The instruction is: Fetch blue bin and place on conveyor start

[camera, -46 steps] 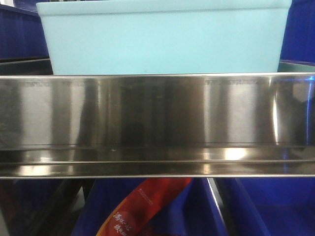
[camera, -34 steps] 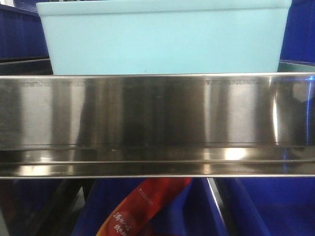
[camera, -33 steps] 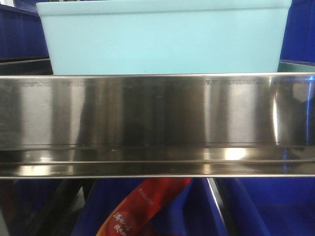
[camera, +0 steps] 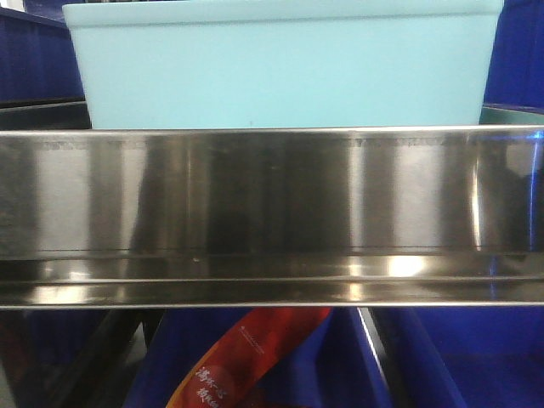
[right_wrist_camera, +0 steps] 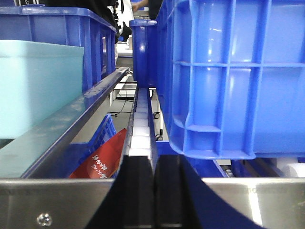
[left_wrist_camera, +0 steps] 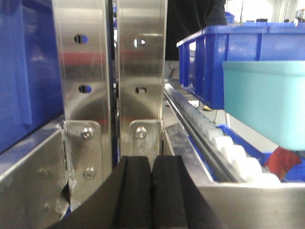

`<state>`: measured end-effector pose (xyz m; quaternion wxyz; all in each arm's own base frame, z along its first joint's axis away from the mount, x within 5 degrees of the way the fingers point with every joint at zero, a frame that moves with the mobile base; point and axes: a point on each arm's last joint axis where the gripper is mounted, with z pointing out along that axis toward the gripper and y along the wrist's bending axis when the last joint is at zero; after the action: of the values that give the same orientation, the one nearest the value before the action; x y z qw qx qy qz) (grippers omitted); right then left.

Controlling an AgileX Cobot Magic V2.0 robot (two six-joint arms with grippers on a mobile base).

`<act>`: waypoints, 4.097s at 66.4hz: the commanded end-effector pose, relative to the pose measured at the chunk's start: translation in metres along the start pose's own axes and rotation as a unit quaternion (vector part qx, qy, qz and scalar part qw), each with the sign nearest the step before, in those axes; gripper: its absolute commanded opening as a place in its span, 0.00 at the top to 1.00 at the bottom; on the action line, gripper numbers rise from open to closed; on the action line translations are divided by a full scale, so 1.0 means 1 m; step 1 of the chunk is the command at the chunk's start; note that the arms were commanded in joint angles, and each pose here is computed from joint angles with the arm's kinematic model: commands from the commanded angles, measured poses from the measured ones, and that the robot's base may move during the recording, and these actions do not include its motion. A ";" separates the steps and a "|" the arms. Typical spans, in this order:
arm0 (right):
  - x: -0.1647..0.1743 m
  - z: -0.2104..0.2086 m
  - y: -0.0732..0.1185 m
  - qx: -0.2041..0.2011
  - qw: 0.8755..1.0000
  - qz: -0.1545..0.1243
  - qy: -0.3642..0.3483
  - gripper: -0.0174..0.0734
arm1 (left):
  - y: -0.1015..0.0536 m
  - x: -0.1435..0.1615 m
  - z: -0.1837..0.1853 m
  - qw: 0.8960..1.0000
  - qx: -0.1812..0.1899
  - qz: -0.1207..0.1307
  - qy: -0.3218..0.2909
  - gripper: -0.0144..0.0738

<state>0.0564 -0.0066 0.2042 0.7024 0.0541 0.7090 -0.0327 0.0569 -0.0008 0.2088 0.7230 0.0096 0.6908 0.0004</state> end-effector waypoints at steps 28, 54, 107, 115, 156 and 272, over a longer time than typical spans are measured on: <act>-0.008 -0.001 -0.001 0.006 0.999 -0.002 -0.044 0.99 | 0.000 -0.010 -0.001 0.999 -0.002 -0.005 -0.050 0.96; -0.108 -0.038 0.006 -0.014 0.997 -0.006 -0.080 0.90 | 0.000 -0.084 -0.019 0.997 0.006 -0.028 -0.065 0.95; -0.197 0.024 0.023 -0.101 0.994 -0.010 0.046 0.18 | -0.030 -0.193 0.049 0.981 0.166 0.051 0.090 0.19; -0.203 0.051 0.036 -0.143 0.984 -0.022 0.099 0.18 | -0.054 -0.202 0.075 0.966 0.223 0.061 0.120 0.19; -0.242 0.218 0.091 -0.116 0.928 -0.025 0.353 0.18 | -0.133 -0.210 0.259 0.921 0.100 0.057 0.371 0.19; -0.248 0.225 0.098 -0.132 0.930 0.007 0.343 0.98 | -0.096 -0.235 0.254 0.924 0.114 -0.063 0.360 0.96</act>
<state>0.3111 0.0619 0.4302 0.3749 -0.0199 0.9218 0.0964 0.3175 -0.1049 0.4268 0.3677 0.0374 0.9232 -0.1051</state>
